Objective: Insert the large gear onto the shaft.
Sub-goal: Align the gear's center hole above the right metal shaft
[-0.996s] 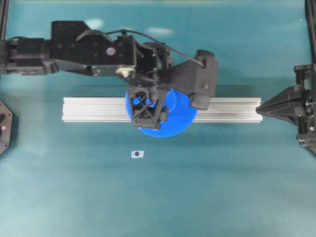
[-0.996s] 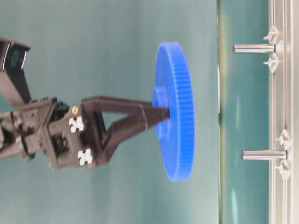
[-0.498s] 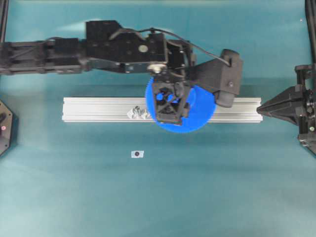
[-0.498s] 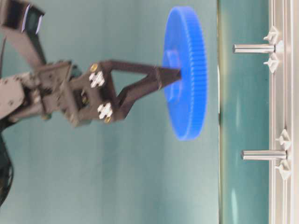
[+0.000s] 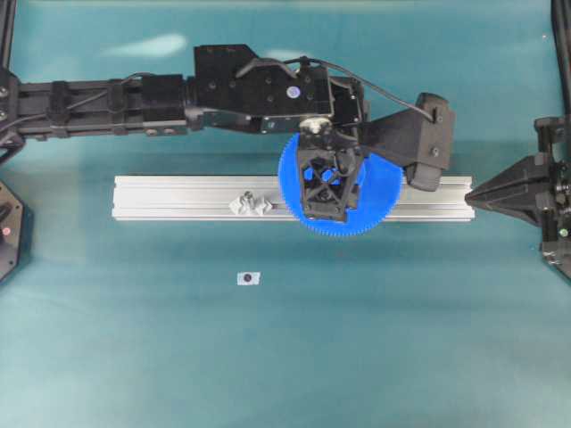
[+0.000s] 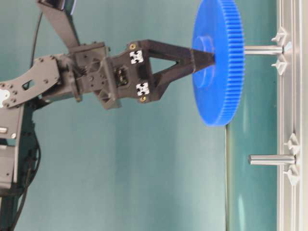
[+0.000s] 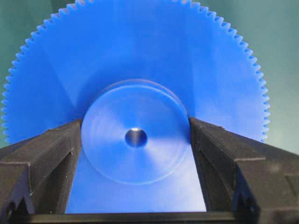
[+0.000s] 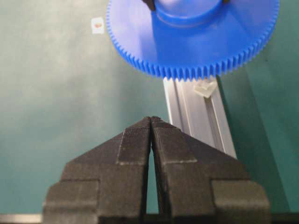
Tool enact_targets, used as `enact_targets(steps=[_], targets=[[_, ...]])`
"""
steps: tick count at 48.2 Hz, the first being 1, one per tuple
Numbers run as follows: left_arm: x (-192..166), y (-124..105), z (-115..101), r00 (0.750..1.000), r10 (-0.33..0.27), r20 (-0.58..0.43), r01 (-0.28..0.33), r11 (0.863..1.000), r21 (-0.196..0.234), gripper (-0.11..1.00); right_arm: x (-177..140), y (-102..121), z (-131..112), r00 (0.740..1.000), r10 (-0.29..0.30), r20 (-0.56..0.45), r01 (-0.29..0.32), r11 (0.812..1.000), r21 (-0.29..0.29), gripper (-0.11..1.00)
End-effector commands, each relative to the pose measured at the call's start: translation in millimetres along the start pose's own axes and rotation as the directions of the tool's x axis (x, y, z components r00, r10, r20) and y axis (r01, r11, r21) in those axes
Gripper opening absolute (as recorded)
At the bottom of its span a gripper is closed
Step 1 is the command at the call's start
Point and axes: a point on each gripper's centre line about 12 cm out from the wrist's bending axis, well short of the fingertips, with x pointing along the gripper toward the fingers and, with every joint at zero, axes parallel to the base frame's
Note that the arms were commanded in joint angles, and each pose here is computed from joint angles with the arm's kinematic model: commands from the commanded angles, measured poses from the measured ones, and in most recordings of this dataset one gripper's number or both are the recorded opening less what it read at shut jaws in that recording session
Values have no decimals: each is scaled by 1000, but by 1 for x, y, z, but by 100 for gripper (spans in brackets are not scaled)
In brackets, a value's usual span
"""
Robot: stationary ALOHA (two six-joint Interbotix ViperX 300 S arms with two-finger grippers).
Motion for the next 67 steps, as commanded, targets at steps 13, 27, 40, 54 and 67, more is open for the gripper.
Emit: enact_targets(steps=[13, 27, 40, 54, 67], targets=[[-11, 12, 9, 999, 21, 46, -21, 1000, 6, 76, -2, 0, 2, 1000, 0, 16, 0, 1000, 15, 9], [3, 13, 9, 999, 17, 33, -18, 1000, 5, 76, -1, -1, -1, 1000, -2, 10, 2, 1000, 16, 9], [9, 15, 12, 998, 24, 55, -24, 1000, 2, 76, -1, -1, -1, 1000, -5, 9, 5, 1000, 17, 9], [11, 18, 13, 997, 30, 67, -30, 1000, -4, 76, -1, -1, -1, 1000, -5, 10, 5, 1000, 17, 9], [13, 20, 14, 997, 34, 74, -33, 999, -7, 76, -1, -3, 0, 1000, -12, 11, 12, 1000, 21, 9]])
